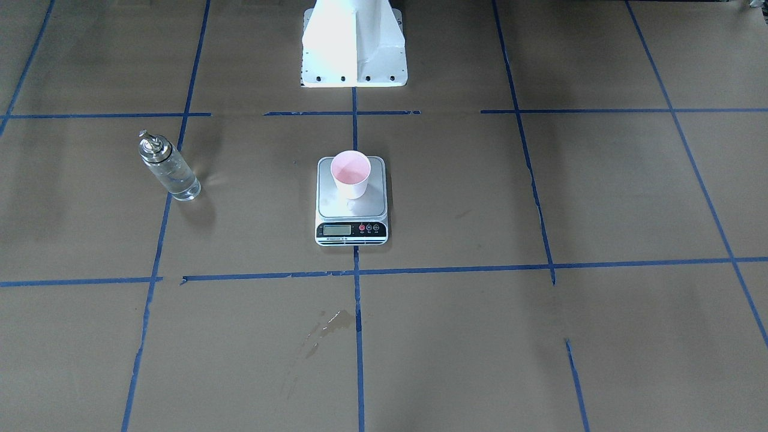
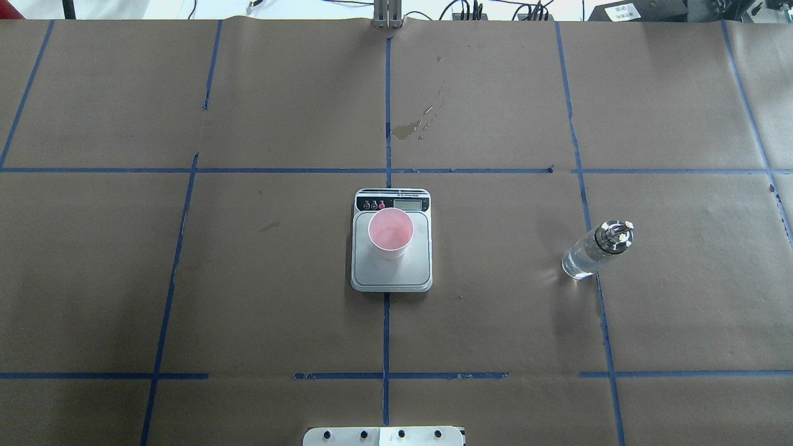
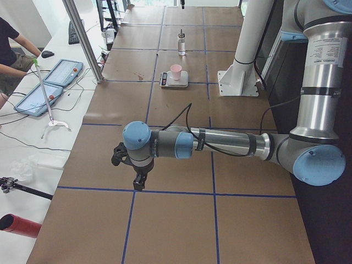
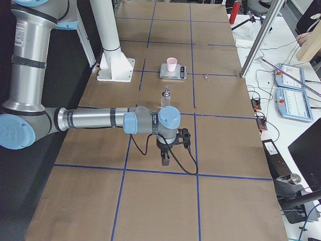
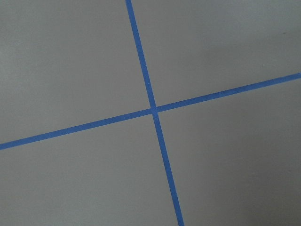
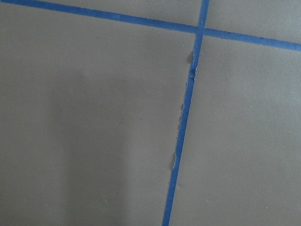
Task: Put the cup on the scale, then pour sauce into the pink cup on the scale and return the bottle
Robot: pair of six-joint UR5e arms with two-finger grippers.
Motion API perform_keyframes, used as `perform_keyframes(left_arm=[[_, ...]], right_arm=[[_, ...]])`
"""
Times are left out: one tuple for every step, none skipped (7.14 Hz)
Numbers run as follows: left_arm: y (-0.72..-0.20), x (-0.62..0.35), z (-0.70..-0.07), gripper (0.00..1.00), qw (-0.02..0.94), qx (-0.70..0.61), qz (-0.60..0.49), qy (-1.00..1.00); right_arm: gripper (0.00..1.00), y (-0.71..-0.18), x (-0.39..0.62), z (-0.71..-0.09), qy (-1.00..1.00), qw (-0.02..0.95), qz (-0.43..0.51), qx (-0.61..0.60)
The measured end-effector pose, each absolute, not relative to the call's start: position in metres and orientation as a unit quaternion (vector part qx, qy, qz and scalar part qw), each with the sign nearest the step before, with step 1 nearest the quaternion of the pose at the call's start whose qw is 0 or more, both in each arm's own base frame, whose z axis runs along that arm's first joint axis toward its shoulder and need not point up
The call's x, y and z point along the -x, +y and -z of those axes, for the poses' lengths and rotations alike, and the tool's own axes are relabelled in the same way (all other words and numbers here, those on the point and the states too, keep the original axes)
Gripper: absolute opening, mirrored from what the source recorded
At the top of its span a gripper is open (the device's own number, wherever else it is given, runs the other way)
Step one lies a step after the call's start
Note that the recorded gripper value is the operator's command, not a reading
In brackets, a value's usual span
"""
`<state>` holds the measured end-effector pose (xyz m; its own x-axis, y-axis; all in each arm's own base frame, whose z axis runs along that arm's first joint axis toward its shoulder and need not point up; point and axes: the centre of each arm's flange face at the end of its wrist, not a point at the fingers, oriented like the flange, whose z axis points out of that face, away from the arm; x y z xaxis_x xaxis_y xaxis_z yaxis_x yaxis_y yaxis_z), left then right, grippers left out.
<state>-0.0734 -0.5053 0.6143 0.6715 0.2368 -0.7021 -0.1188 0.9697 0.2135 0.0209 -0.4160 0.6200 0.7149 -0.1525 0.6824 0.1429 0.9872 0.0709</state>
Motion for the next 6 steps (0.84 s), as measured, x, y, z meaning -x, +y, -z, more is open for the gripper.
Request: perform_keyframes(left_arm=[[-0.5051, 0.0736, -0.6145, 1.00, 0.911, -0.075, -0.097, 0.394], [-0.5050, 0.0736, -0.6148, 1.00, 0.911, -0.074, -0.097, 0.394], [-0.5052, 0.0735, -0.6150, 1.00, 0.911, -0.074, -0.097, 0.394], [-0.5055, 0.0733, -0.6147, 1.00, 0.911, -0.074, -0.097, 0.393], [-0.5055, 0.0733, -0.6148, 1.00, 0.911, -0.074, -0.097, 0.393], [-0.5051, 0.0733, -0.6152, 1.00, 0.911, -0.072, -0.096, 0.394]], right_arm=[[1.00, -0.4167, -0.0214, -0.6189, -0.369, 0.926, 0.080, -0.008], [1.00, -0.4170, -0.0217, -0.6189, -0.368, 0.926, 0.080, -0.008], [1.00, -0.4176, -0.0223, -0.6194, -0.367, 0.927, 0.079, -0.008], [1.00, -0.4182, -0.0230, -0.6190, -0.367, 0.927, 0.078, -0.009], [1.00, -0.4189, -0.0239, -0.6183, -0.367, 0.927, 0.078, -0.010], [1.00, -0.4193, -0.0251, -0.6173, -0.367, 0.927, 0.077, -0.012]])
